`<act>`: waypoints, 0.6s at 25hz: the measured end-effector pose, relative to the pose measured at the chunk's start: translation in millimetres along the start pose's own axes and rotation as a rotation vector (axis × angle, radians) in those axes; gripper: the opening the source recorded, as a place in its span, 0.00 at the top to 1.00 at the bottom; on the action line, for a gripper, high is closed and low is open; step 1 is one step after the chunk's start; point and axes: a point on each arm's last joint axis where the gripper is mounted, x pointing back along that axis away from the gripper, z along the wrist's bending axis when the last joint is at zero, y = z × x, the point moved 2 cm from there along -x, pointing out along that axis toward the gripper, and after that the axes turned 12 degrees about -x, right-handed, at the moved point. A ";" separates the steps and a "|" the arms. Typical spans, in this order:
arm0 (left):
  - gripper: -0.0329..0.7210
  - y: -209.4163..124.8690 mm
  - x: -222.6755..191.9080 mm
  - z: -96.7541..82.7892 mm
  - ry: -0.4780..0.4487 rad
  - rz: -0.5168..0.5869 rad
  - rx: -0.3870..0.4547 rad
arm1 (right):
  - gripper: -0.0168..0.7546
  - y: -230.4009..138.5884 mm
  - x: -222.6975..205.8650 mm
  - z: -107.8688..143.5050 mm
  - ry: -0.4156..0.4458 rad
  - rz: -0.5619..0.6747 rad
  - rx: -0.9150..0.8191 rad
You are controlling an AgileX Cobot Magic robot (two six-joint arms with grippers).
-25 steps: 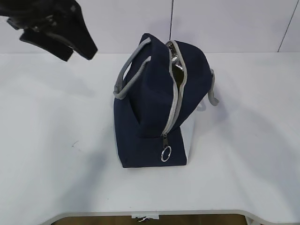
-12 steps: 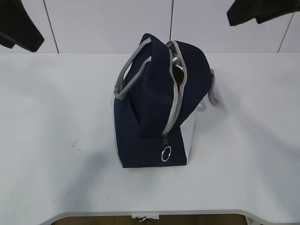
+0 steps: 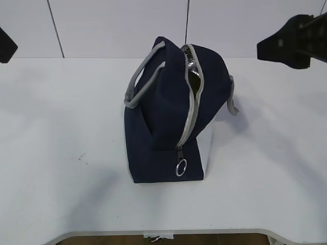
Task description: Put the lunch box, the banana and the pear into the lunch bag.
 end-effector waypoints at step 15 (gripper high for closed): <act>0.35 -0.1 -0.1 0.0 0.000 0.001 0.002 | 0.40 -51.0 -27.2 15.9 0.065 -0.208 0.221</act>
